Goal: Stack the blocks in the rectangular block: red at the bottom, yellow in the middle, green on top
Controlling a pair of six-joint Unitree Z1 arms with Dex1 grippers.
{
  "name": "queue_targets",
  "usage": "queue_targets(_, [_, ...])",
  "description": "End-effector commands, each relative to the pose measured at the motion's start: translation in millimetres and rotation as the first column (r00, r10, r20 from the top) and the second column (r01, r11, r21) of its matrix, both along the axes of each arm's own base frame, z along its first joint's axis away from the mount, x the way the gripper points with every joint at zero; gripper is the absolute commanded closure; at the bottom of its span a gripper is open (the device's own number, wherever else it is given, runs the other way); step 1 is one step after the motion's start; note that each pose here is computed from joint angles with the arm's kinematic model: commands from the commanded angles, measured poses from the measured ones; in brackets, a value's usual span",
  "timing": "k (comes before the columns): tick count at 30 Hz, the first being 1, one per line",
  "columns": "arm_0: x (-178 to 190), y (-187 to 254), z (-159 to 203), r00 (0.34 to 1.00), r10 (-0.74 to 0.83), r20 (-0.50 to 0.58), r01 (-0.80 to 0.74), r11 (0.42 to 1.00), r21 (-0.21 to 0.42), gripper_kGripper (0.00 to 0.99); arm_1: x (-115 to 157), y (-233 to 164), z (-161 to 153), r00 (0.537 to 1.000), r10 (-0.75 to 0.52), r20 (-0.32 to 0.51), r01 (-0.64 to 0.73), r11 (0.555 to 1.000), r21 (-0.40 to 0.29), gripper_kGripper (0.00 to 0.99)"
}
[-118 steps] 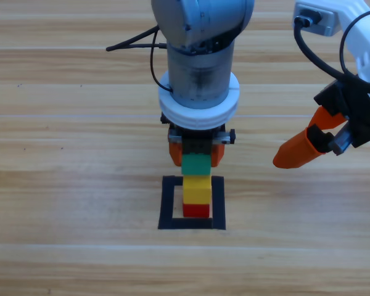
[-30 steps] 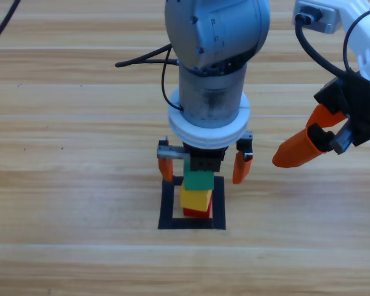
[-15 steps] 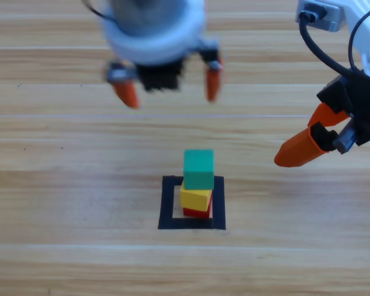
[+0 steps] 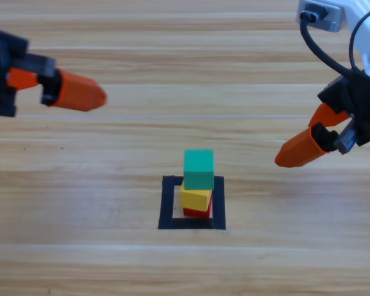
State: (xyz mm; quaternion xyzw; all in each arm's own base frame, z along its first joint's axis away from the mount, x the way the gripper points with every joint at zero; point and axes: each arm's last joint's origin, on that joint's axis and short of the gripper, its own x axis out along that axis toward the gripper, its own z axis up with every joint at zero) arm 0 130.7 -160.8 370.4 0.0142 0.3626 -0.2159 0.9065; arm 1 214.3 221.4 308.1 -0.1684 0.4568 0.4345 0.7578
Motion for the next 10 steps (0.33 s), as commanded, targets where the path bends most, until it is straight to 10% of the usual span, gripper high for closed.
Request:
queue_targets(1, [-16,-58,-18,0.976,-0.217,0.008,0.214,0.967,0.14,0.0,-6,-17,10,0.999,-0.021,0.026,0.021,1.0,0.007,0.013])
queue_targets(10, [-16,-91,-29,0.965,-0.263,-0.005,0.259,0.947,0.19,0.0,-9,-19,12,0.999,-0.02,0.031,0.02,1.0,0.01,0.013])
